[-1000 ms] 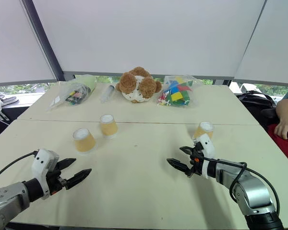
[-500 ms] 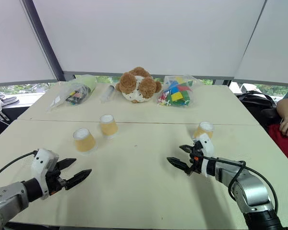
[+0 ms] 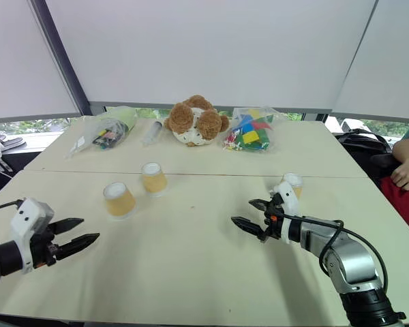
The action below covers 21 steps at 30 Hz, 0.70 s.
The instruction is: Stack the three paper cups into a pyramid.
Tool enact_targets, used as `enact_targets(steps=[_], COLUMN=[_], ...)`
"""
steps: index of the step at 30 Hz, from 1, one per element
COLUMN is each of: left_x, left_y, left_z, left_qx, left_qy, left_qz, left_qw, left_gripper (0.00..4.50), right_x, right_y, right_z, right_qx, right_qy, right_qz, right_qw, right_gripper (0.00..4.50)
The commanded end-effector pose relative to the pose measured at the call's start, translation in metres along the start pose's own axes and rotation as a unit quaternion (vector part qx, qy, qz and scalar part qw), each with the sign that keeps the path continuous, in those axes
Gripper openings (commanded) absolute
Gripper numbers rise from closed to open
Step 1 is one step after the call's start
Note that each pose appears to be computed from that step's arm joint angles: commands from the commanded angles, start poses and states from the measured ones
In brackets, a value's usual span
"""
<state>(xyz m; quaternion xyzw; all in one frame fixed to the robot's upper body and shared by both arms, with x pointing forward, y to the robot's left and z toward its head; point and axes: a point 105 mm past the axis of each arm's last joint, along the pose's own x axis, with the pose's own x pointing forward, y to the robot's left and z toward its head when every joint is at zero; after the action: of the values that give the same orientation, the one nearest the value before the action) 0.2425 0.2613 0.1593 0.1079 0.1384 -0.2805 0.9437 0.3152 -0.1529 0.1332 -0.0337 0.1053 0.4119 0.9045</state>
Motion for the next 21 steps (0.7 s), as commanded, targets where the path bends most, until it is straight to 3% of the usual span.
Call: enact_targets(steps=[1,6,13,21], left_x=[-0.008,-0.01,0.029,0.072], left_y=[0.009,0.039,0.067,0.061], left_z=[0.009,0.006,0.019,0.03], left_qx=[0.027,0.059,0.094,0.078], left_qy=[-0.011,-0.001,-0.027,-0.053], left_qz=[0.008,0.054,0.037,-0.055], left_qw=[1.0,0.997,0.994,0.994], left_gripper=[4.42,4.42,4.42,4.42], right_x=[-0.002,-0.005,-0.006,-0.005], right_y=[0.003,0.023,0.063,0.064], right_z=[0.005,0.014,0.046,0.041], right_qx=[-0.013,-0.009,-0.026,-0.029], right_qy=[-0.011,-0.009,-0.02,-0.011], right_qz=[0.002,0.052,0.138,0.119], right_qw=[1.0,0.999,0.99,0.992], right_gripper=[4.5,4.5,4.5,4.5])
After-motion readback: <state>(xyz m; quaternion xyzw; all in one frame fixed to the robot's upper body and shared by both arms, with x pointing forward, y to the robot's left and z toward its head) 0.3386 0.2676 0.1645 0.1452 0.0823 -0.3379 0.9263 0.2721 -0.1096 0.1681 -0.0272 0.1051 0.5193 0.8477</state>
